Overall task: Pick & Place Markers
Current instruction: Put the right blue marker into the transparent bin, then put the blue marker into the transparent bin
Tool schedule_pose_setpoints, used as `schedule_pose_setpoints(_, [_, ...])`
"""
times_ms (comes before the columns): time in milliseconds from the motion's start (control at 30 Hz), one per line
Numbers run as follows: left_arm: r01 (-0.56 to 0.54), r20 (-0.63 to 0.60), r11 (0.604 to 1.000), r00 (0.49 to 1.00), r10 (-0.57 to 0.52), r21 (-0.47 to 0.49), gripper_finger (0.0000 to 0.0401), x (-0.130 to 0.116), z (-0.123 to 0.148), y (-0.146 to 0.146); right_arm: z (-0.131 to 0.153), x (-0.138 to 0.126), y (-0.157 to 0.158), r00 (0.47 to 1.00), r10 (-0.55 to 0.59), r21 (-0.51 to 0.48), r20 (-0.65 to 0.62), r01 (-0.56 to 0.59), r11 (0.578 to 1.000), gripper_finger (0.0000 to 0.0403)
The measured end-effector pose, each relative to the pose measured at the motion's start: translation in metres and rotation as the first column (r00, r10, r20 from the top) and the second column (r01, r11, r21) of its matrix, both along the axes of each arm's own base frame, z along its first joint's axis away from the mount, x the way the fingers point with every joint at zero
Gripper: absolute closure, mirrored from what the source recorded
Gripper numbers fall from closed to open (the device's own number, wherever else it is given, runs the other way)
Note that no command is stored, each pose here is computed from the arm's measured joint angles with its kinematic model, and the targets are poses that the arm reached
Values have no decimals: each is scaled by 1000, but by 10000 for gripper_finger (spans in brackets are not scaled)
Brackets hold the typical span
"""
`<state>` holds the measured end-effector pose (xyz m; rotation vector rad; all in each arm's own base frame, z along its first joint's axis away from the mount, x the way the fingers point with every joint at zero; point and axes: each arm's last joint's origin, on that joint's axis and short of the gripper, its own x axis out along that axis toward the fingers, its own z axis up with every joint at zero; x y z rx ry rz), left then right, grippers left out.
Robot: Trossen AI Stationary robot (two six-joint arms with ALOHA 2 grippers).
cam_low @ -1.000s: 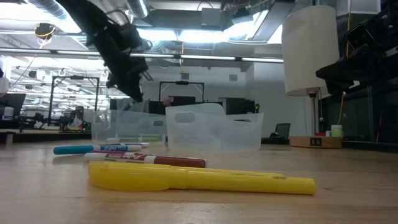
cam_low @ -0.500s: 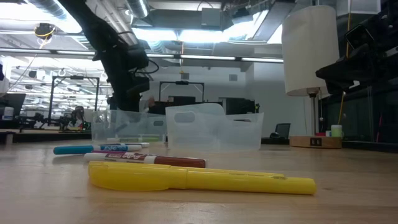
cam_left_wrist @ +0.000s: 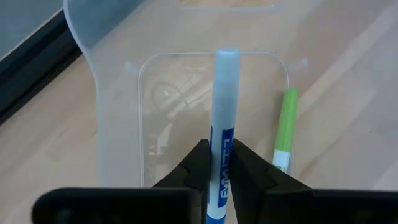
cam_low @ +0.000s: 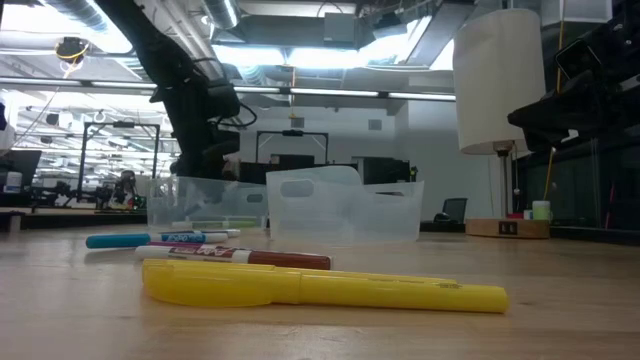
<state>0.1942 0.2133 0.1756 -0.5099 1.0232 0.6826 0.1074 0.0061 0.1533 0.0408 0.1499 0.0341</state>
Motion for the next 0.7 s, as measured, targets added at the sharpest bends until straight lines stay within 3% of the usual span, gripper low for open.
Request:
schedule_pose_setpoints(333, [-5,6,1000,1000,5,-6,287,0,0,0,0,0,0,1000,0,0,0,0,1000,363])
schedule_pose_setpoints(700, [-7,60,1000,998,8,-23,278,-1,8,-4,0,0,0,1000,0,0,0,0,1000,363])
